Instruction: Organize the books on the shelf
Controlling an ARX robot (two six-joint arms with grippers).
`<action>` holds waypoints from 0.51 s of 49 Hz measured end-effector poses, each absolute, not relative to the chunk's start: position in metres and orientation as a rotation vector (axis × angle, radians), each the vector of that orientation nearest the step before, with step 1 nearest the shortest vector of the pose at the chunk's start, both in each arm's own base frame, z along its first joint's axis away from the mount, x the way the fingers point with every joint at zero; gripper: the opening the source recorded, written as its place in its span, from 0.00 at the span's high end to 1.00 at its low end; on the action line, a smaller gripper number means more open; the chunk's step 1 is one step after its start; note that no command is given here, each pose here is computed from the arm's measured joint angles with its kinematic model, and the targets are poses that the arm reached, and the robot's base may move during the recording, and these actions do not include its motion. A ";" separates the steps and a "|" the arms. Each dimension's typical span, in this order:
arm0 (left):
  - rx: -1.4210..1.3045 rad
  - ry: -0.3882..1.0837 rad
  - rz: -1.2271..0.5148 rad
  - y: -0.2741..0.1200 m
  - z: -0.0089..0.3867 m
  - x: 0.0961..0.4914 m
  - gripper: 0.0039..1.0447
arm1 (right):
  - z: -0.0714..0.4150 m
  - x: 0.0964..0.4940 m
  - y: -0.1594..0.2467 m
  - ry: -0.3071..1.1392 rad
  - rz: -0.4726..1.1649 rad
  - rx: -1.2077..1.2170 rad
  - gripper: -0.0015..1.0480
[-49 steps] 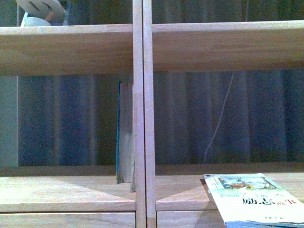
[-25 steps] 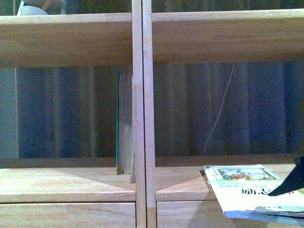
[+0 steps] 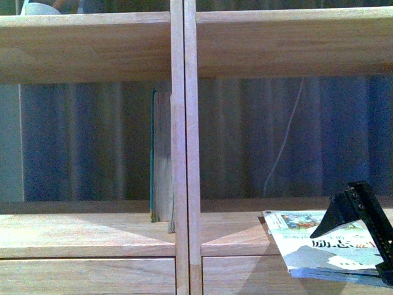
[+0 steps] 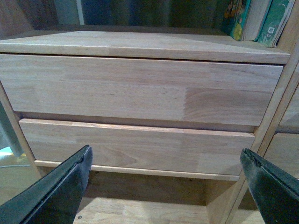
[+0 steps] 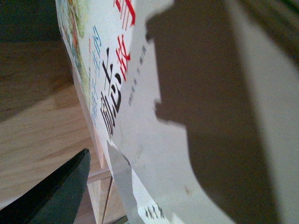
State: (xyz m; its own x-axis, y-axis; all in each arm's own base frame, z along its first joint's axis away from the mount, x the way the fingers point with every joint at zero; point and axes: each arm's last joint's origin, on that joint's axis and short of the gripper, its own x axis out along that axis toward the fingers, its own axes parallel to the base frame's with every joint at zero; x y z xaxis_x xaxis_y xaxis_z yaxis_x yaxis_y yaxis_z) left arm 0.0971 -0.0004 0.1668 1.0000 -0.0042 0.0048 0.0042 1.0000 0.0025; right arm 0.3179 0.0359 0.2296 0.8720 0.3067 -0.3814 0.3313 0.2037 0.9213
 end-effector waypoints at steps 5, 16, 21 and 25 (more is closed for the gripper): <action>0.002 -0.005 -0.004 0.000 0.167 0.097 0.07 | 0.230 0.324 0.036 0.544 -0.026 1.388 0.07; 0.002 -0.005 -0.004 0.000 0.167 0.097 0.07 | 0.238 0.334 0.037 0.507 -0.029 1.390 0.07; 0.002 -0.005 -0.004 0.000 0.167 0.097 0.07 | 0.243 0.335 0.038 0.490 -0.025 1.388 0.07; 0.002 -0.005 -0.004 0.000 0.167 0.097 0.07 | 0.243 0.336 0.038 0.488 -0.025 1.388 0.17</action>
